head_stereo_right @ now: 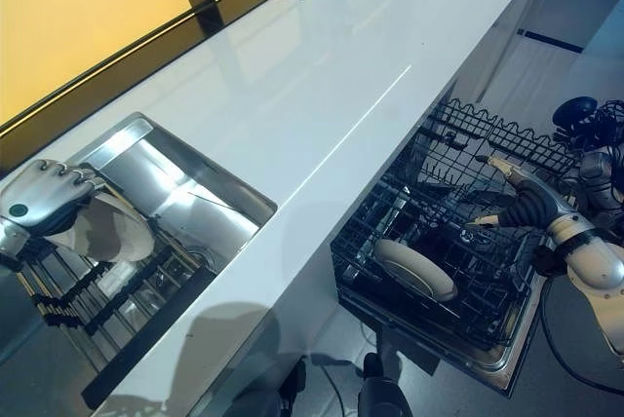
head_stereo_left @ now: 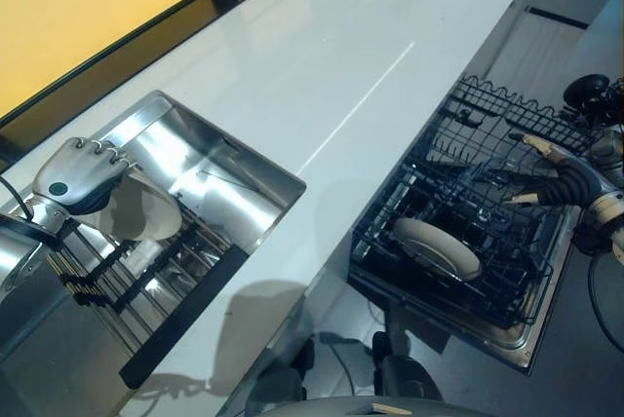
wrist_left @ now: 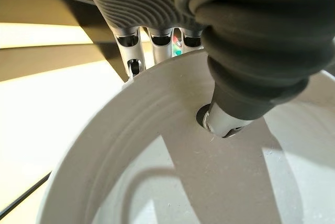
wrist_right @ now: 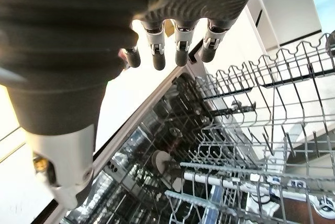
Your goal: Pick up plates and place into dishwasher.
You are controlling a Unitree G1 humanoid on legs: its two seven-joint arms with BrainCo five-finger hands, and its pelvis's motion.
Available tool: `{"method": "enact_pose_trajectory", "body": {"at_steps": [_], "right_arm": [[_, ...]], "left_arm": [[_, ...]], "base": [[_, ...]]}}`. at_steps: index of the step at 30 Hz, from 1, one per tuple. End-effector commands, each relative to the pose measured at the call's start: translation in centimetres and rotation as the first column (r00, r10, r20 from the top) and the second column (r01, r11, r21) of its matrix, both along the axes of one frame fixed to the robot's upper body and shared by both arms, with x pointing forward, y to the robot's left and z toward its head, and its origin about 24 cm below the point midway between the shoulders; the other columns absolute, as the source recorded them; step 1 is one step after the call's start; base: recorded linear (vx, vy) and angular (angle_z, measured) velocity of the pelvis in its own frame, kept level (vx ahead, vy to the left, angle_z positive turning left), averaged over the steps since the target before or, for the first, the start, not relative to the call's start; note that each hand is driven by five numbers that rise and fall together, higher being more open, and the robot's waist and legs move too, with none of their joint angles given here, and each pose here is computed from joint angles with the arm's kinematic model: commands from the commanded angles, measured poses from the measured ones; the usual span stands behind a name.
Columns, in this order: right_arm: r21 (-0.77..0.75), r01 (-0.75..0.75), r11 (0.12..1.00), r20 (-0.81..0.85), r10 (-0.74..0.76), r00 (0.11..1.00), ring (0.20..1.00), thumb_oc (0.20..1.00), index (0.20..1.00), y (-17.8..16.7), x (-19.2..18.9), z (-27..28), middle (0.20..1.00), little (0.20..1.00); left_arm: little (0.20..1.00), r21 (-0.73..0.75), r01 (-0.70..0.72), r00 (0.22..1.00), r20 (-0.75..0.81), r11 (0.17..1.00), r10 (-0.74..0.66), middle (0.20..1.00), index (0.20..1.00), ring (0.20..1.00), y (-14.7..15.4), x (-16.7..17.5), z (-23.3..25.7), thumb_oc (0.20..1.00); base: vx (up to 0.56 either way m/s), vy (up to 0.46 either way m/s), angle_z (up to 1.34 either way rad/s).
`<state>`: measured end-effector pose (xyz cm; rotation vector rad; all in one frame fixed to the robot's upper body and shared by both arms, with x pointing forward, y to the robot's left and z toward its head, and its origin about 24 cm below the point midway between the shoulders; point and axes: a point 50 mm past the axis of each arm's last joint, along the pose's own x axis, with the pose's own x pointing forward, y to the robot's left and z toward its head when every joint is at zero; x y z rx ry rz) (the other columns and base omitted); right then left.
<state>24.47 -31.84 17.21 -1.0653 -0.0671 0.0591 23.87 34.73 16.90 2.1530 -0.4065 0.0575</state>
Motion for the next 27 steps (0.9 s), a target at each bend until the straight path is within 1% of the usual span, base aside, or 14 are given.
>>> {"method": "enact_pose_trajectory", "body": {"at_steps": [1,4,7,11,13,16,19,21,24,27], "right_arm": [[-0.011,-0.012,1.000,0.189,0.014,0.982,1.000,1.000,1.000,0.4,-0.1,2.7,1.000,1.000],[0.000,-0.011,1.000,0.274,0.011,0.962,1.000,1.000,1.000,0.8,-0.2,3.6,1.000,1.000],[0.016,-0.029,0.999,0.357,0.022,0.934,1.000,1.000,1.000,1.5,-0.4,4.7,1.000,1.000],[0.036,-0.069,0.997,0.435,0.046,0.899,1.000,1.000,1.000,2.3,-0.7,5.6,1.000,1.000],[0.054,-0.125,0.991,0.494,0.082,0.866,1.000,1.000,1.000,3.3,-0.9,6.4,1.000,1.000],[0.066,-0.223,0.973,0.536,0.154,0.830,1.000,1.000,1.000,4.9,-0.9,7.1,1.000,1.000],[0.076,-0.339,0.938,0.575,0.236,0.783,1.000,1.000,1.000,7.2,-0.7,7.9,1.000,1.000],[0.089,-0.432,0.898,0.595,0.300,0.746,1.000,1.000,1.000,9.0,-0.4,8.3,1.000,1.000],[0.087,-0.594,0.800,0.595,0.436,0.675,1.000,1.000,1.000,13.1,-0.1,8.5,1.000,1.000],[0.109,-0.689,0.717,0.577,0.518,0.631,1.000,1.000,1.000,16.1,0.1,8.2,1.000,1.000]], "left_arm": [[0.200,-0.026,-0.024,0.945,0.326,0.999,0.031,0.200,0.200,0.200,1.6,-0.9,4.8,0.200],[0.200,-0.055,0.000,0.890,0.455,0.998,0.025,0.200,0.200,0.200,1.7,-1.6,6.1,0.200],[0.200,-0.112,0.026,0.835,0.548,0.993,0.040,0.200,0.200,0.200,1.5,-2.2,6.8,0.200],[0.200,-0.162,0.057,0.799,0.599,0.985,0.052,0.200,0.200,0.200,1.0,-2.6,7.0,0.200],[0.200,-0.230,0.108,0.775,0.628,0.967,0.063,0.200,0.200,0.200,0.6,-2.8,7.2,0.200],[0.200,-0.303,0.169,0.764,0.642,0.938,0.070,0.200,0.200,0.200,0.0,-2.6,7.5,0.200],[0.200,-0.382,0.246,0.763,0.643,0.891,0.065,0.200,0.200,0.200,-1.0,-2.0,7.5,0.200],[0.200,-0.439,0.297,0.764,0.642,0.848,0.065,0.200,0.200,0.200,-1.8,-1.4,7.3,0.200],[0.200,-0.540,0.408,0.776,0.630,0.736,0.031,0.200,0.200,0.200,-4.2,-0.2,6.8,0.200],[0.200,-0.602,0.468,0.786,0.618,0.647,0.007,0.200,0.200,0.200,-6.2,0.9,6.2,0.200]], "base": [[-0.05,0.011,0.04],[-0.06,0.003,0.02],[-0.07,0.001,0.09],[-0.03,0.000,0.07],[-0.03,-0.005,0.08],[-0.02,-0.010,0.12],[-0.02,-0.015,0.08],[-0.03,-0.013,0.03],[-0.03,-0.013,0.05],[-0.02,-0.006,0.16]]}}
